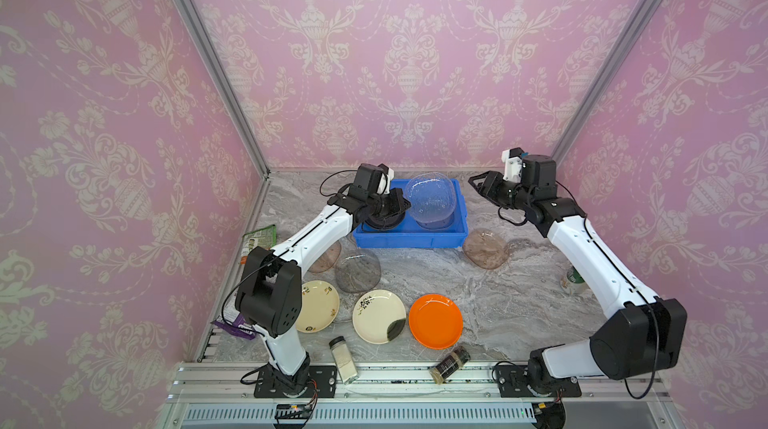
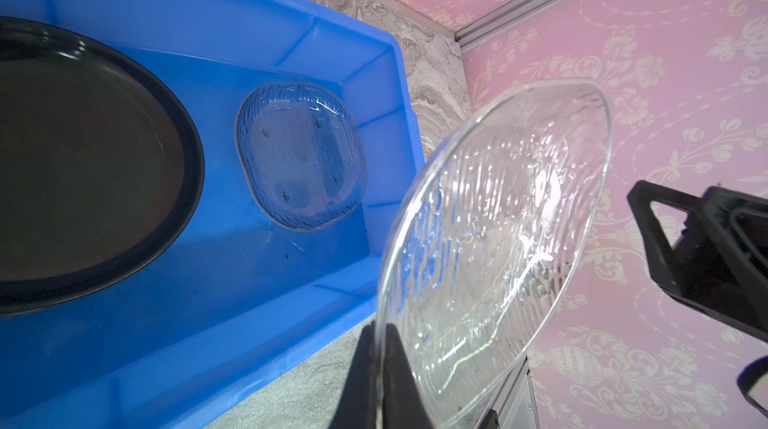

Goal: Place the plates into the plastic bin on the countertop
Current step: 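Carry the clear ribbed plate over the bin with left gripper while right gripper approaches, then lower the clear ribbed plate into the bin with the left gripper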

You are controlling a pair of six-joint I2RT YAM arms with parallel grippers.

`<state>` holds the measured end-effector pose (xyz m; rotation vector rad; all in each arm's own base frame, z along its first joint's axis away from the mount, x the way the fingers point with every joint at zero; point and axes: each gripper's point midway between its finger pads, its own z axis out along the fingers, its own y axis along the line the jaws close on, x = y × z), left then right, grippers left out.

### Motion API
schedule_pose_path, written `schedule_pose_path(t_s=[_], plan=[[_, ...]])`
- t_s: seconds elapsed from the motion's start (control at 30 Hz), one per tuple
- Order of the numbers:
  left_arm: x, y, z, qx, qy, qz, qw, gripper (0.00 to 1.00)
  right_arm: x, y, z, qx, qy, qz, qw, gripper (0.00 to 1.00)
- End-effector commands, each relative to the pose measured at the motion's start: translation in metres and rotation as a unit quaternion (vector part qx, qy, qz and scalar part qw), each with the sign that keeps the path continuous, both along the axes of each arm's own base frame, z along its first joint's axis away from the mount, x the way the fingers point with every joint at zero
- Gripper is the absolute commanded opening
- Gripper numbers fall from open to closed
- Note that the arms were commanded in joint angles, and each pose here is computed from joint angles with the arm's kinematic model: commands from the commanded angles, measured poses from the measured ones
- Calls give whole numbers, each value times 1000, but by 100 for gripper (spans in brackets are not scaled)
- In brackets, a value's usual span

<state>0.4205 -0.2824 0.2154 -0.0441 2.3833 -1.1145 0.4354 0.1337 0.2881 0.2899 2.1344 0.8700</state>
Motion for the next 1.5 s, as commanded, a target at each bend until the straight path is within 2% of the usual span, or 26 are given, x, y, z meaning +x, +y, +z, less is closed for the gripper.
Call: schedule_pose_path(t_s=[0.0,0.37,0.53,0.8,1.0,1.23,1.47], plan=[[5,2,-1,-12,-3,-15,1000,0,11,20,4,-15,-14,32,999,41],[19,19,-2,-14,-2,-6,1000,0,35,58,-31,-45,16,65,997,39],[31,23,-18,6,13,2,1000,0,38,42,-33,-58,14,26,998,41],[56,15,-52,45,48,-6,998,0,46,14,-36,-27,26,-19,999,41],[64,-1,-76,117,62,-28,991,0,44,1,-38,-20,33,-29,999,41],[67,-29,-106,142,93,-48,984,0,44,-12,-39,4,42,-36,998,41],[77,-32,-124,182,115,-33,976,0,48,-15,-43,19,52,-33,998,41]])
